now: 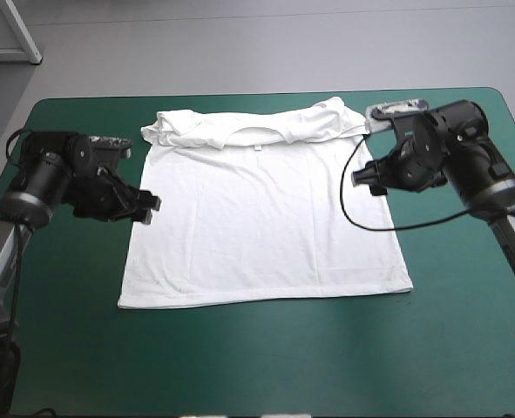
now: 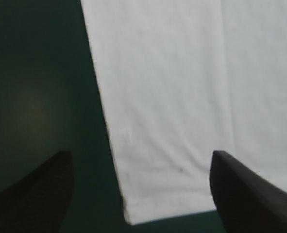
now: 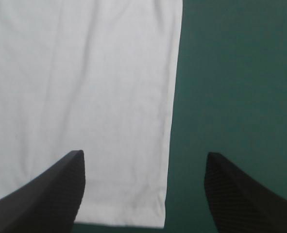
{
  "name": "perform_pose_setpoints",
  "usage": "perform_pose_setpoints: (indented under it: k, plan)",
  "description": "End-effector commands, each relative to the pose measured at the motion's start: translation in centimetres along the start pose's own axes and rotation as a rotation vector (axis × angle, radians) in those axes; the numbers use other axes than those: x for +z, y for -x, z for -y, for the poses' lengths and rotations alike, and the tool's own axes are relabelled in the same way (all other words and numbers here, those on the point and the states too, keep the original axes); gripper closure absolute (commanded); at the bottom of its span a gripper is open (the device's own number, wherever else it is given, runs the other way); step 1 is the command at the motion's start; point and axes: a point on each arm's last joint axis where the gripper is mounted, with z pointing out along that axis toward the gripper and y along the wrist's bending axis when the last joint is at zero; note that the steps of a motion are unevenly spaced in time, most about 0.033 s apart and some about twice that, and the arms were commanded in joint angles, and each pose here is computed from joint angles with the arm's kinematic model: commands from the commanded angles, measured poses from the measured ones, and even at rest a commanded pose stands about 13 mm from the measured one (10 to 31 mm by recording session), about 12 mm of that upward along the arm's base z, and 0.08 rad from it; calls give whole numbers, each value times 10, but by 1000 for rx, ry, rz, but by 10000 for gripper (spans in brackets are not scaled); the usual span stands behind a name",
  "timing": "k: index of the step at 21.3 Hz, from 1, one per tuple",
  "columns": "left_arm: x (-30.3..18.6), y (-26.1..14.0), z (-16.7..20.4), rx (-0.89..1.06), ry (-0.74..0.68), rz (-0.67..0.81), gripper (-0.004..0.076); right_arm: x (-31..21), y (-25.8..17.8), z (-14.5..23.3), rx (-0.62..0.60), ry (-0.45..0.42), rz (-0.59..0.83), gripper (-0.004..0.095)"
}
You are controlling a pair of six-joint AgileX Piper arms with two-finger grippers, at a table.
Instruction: Fold the cloth
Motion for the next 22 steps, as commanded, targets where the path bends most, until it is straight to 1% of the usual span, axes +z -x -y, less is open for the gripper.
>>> perform_pose_setpoints:
  k: [1, 4, 6, 7, 9, 12, 15, 17, 19, 21, 22]
  plan:
    - [-16, -36, 3, -15, 3, -30, 160, -14, -32, 6, 18, 8, 8, 262]
    - [-9, -54, -2, -46, 52, -70, 160, 0, -59, 7, 30, 0, -75, 262]
    - [-1, -63, -3, -47, 59, -109, 160, 10, -74, 8, 25, -6, -129, 261]
    - [11, -71, -3, -69, 59, -153, 160, 22, -86, 7, 25, -9, -184, 262]
    - [30, -78, -3, -74, 54, -143, 160, 35, -98, 7, 6, -11, -239, 262]
    - [49, -79, -3, -79, 43, -115, 160, 43, -106, 8, -4, -21, -270, 262]
    - [79, -82, -4, -88, 33, -181, 160, 47, -112, 7, -4, -23, -299, 262]
    - [96, -76, -1, -108, -6, -185, 160, 48, -113, 8, -3, -25, -298, 262]
    - [111, -74, 5, -104, -58, -225, 169, 48, -112, 8, -1, -24, -294, 262]
    - [125, -75, 12, -91, -70, -284, 245, 49, -110, 7, -2, -23, -271, 262]
    - [129, -78, 18, -72, -75, -314, 346, 49, -109, 7, -2, -21, -262, 262]
